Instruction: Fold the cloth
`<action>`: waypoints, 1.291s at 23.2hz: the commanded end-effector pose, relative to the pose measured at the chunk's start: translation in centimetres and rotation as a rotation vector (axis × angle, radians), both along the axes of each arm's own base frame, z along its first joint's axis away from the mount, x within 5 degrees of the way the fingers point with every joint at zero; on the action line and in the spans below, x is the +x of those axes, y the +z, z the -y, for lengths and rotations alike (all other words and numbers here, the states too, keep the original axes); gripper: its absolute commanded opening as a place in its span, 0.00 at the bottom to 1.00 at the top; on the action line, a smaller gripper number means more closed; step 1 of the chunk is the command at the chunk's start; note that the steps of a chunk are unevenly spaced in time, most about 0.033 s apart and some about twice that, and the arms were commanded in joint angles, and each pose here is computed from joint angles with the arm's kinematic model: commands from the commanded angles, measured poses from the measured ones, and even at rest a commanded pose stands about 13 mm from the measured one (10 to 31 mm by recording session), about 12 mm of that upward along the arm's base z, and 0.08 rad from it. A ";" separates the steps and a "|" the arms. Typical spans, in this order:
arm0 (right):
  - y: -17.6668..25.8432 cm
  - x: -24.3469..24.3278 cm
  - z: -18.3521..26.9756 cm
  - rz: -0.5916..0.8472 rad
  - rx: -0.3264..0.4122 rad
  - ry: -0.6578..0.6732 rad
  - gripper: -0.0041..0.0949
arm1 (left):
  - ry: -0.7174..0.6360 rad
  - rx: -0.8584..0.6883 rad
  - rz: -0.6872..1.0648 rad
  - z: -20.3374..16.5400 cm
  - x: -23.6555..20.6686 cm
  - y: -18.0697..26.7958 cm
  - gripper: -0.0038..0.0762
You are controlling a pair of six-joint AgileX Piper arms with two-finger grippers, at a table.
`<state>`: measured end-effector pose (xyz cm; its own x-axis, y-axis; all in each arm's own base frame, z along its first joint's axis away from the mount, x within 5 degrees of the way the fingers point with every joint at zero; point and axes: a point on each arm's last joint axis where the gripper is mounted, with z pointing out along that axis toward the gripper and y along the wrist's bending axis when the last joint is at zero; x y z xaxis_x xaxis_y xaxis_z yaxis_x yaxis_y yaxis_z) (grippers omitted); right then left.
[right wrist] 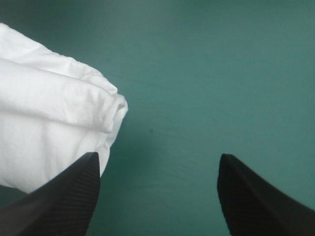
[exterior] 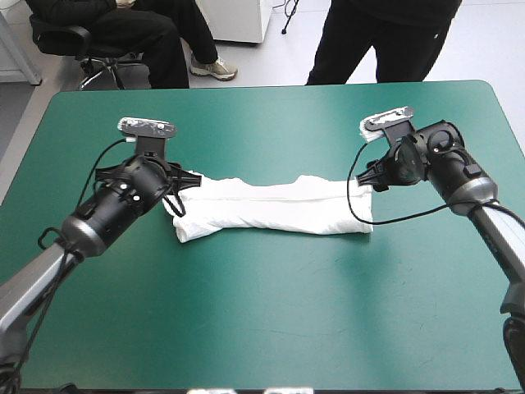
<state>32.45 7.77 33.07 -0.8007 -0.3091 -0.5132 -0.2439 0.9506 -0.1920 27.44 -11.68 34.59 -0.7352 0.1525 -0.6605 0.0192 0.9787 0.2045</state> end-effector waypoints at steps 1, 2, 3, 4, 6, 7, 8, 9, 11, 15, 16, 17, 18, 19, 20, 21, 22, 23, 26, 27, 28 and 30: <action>3.0 -0.8 1.7 0.094 0.005 -0.050 0.69 | -0.109 -0.118 0.093 -0.7 -3.0 5.5 0.44; 3.0 -0.7 2.1 0.092 0.011 -0.064 0.69 | -0.140 -0.149 0.089 -0.6 -3.5 6.1 0.35; 2.9 -0.5 3.1 0.087 0.025 -0.097 0.69 | -0.222 -0.188 0.080 -0.1 -4.1 6.8 0.12; 2.9 -0.5 3.6 0.084 0.038 -0.110 0.69 | -0.265 -0.210 0.070 0.2 -4.3 7.0 0.02; 2.8 -0.4 4.7 0.064 0.098 -0.104 0.69 | -0.403 -0.275 0.083 1.7 -4.3 7.3 0.03; 2.8 -0.3 5.2 0.062 0.146 -0.099 0.69 | -0.454 -0.311 0.087 2.6 -3.7 7.0 0.03; 2.9 -0.1 5.8 0.078 0.185 -0.091 0.69 | -0.497 -0.335 0.068 3.7 -2.9 6.2 0.03; 3.0 0.0 6.0 0.084 0.208 -0.083 0.69 | -0.516 -0.340 0.047 4.4 -2.1 5.3 0.03; 3.1 0.0 6.5 0.084 0.268 -0.044 0.69 | -0.547 -0.335 -0.032 6.1 0.0 2.5 0.03; 3.3 0.1 6.9 0.097 0.324 0.002 0.69 | -0.561 -0.339 -0.135 8.7 3.5 -1.8 0.03; 3.3 0.1 7.0 0.099 0.328 0.010 0.69 | -0.576 -0.343 -0.148 9.4 4.2 -2.5 0.03; 3.3 0.1 7.1 0.101 0.331 0.011 0.69 | -0.579 -0.347 -0.157 9.7 4.7 -2.9 0.03; 3.3 0.1 7.1 0.101 0.340 0.012 0.69 | -0.580 -0.354 -0.166 10.2 5.3 -3.3 0.03; 3.3 0.1 7.2 0.103 0.347 0.016 0.69 | -0.578 -0.359 -0.178 10.7 6.0 -3.8 0.03; 3.3 0.1 7.3 0.099 0.359 0.020 0.69 | -0.583 -0.358 -0.191 11.1 6.6 -4.3 0.03; 3.0 0.2 7.4 0.083 0.366 0.027 0.69 | -0.582 -0.364 -0.227 11.7 7.2 -5.0 0.03; 2.9 0.2 7.4 0.073 0.366 0.038 0.69 | -0.583 -0.366 -0.254 12.0 7.6 -5.6 0.03; 2.5 0.3 7.3 0.054 0.365 0.047 0.69 | -0.586 -0.362 -0.272 12.2 7.9 -6.0 0.03; 1.4 0.6 7.1 -0.004 0.388 0.061 0.69 | -0.597 -0.377 -0.314 13.0 8.6 -7.3 0.03; 0.9 0.7 7.0 -0.030 0.395 0.071 0.69 | -0.597 -0.382 -0.332 13.2 8.8 -7.7 0.03; 0.3 0.8 6.9 -0.055 0.404 0.080 0.69 | -0.597 -0.379 -0.345 13.3 8.8 -8.1 0.03; -0.5 1.2 6.7 -0.089 0.430 0.102 0.69 | -0.595 -0.371 -0.370 13.4 8.9 -8.7 0.03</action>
